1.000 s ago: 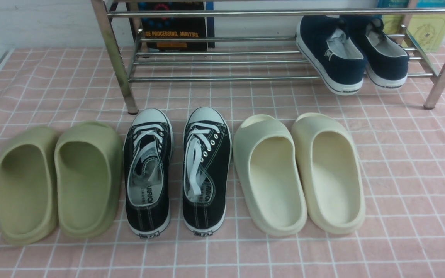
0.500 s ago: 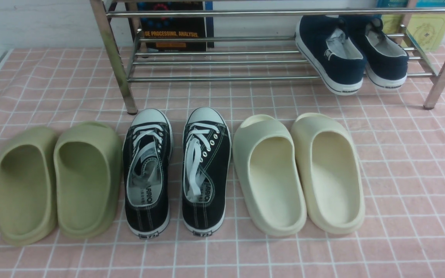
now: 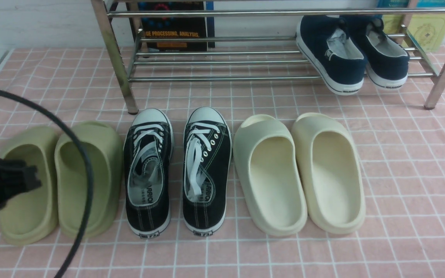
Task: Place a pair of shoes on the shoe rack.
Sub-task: Use the left arm to grab the shoe closest to it
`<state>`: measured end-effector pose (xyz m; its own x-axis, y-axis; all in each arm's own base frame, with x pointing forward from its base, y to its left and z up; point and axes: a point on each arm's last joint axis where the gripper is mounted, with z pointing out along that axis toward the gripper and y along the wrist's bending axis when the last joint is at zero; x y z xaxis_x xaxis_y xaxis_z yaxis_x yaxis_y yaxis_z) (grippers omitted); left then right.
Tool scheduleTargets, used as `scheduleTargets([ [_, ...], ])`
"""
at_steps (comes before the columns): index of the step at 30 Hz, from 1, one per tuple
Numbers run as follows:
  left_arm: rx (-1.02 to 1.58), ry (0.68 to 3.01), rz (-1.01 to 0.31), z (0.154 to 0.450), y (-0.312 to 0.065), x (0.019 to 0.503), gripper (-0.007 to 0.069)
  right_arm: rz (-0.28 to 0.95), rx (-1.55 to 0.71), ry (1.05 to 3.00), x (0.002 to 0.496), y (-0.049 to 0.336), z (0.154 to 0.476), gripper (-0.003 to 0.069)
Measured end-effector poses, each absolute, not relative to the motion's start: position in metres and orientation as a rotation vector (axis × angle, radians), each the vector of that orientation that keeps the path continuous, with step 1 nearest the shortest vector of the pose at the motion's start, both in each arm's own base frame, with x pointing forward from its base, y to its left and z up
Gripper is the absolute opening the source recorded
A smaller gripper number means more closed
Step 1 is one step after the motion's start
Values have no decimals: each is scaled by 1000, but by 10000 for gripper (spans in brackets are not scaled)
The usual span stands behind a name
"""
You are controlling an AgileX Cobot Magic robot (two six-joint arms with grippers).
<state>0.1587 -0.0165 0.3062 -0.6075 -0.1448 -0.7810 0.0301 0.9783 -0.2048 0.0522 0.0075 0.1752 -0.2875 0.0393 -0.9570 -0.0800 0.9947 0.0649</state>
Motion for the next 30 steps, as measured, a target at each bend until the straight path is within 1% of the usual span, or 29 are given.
scheduleTargets([
  [1,-68,2332,-328,296,-23,174,2,116,-29,1859,52,8,175,155],
  [3,-9,2408,-393,291,-30,186,3,116,-29,1859,52,8,175,156],
  [4,0,2415,-404,290,-31,189,5,116,-29,1859,52,8,175,156],
  [5,80,2476,-481,288,-38,203,25,116,-29,1859,52,8,175,156],
  [6,113,2498,-514,288,-41,211,39,116,-29,1859,52,8,175,158],
  [9,162,2534,-552,288,-44,227,92,116,-29,1859,52,8,175,162],
  [10,166,2544,-557,288,-45,232,124,116,-29,1859,52,8,175,164],
  [11,170,2560,-560,287,-45,240,185,116,-29,1859,52,8,175,165],
  [12,171,2564,-560,286,-45,243,193,116,-29,1859,52,8,175,165],
  [13,204,2579,-545,285,-49,249,260,116,-29,1859,52,8,175,167],
  [14,218,2587,-539,283,-50,251,269,116,-29,1859,52,8,175,167],
  [16,327,2619,-475,276,-66,259,370,116,-29,1859,52,8,175,168],
  [17,334,2621,-468,275,-67,260,377,116,-29,1859,52,8,175,168],
  [18,358,2630,-412,269,-76,265,419,116,-29,1859,52,8,175,168],
  [19,388,2630,-343,262,-83,270,435,116,-29,1859,52,8,175,168],
  [20,379,2635,-302,257,-87,274,445,116,-29,1859,52,8,175,169],
  [21,395,2632,-287,255,-87,274,447,116,-29,1859,52,8,175,170],
  [22,398,2646,-209,242,-94,281,450,116,-29,1859,52,8,175,172],
  [23,415,2644,-161,237,-96,285,446,116,-29,1859,52,8,175,174],
  [25,421,2664,-96,220,-103,292,409,116,-29,1859,52,8,175,176],
  [26,427,2660,-85,219,-103,293,398,116,-29,1859,52,8,175,176],
  [27,382,2680,-66,205,-107,299,339,116,-29,1859,52,8,175,179],
  [29,316,2688,-54,195,-108,305,251,116,-29,1859,52,8,175,181],
  [30,288,2691,-52,191,-108,307,193,116,-29,1859,52,8,175,183],
])
